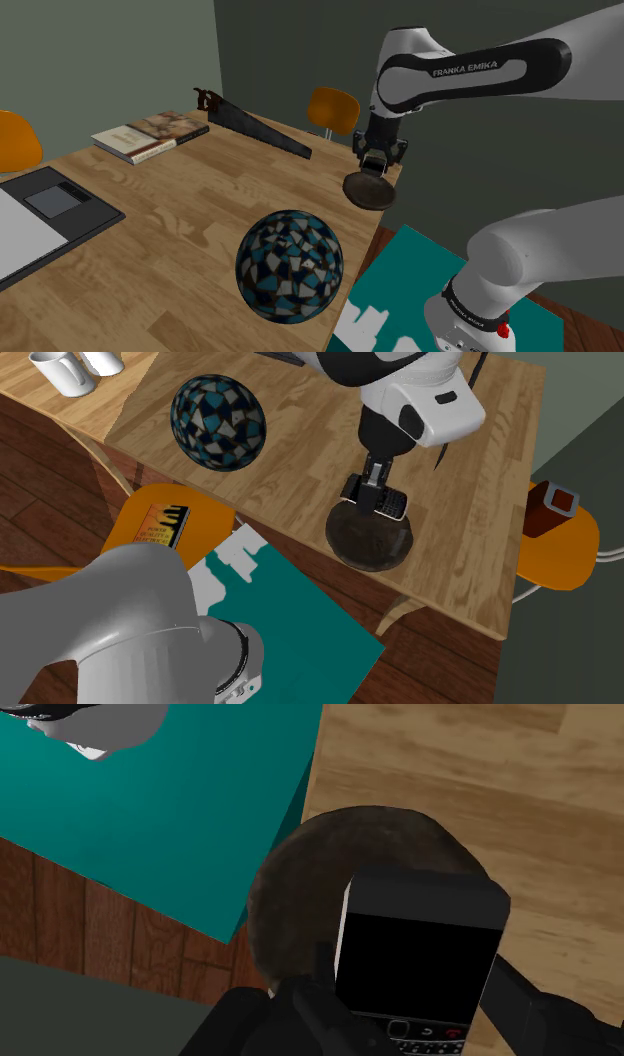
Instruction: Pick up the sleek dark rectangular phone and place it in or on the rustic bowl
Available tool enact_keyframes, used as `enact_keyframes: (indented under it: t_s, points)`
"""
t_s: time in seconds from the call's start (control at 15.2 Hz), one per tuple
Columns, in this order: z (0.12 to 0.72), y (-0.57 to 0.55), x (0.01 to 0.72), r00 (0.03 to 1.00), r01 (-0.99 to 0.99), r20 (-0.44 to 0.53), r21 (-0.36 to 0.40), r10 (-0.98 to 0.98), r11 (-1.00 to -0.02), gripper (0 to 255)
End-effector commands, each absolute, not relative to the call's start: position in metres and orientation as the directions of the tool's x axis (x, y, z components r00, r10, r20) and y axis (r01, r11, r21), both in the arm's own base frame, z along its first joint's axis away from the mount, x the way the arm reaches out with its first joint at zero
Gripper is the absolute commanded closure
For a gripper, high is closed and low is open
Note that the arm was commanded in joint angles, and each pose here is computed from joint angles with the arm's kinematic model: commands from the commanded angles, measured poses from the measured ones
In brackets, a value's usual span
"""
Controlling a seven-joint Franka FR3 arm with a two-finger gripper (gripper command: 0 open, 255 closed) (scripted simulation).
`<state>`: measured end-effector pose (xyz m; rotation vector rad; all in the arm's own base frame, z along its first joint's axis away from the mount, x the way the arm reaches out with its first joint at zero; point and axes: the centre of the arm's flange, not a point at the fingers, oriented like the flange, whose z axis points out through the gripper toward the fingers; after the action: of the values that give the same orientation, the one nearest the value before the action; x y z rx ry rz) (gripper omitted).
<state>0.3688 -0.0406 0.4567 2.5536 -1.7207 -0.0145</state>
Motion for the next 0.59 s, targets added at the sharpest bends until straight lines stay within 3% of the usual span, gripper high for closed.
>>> enact_keyframes:
  t_s: [0.0,0.53]
  points:
    - [0.454,-0.055,0.365,0.379,-0.924,0.027,0.058,-0.925,-0.377,255]
    - [0.412,-0.055,0.365,0.379,-0.924,0.027,0.058,-0.925,-0.377,255]
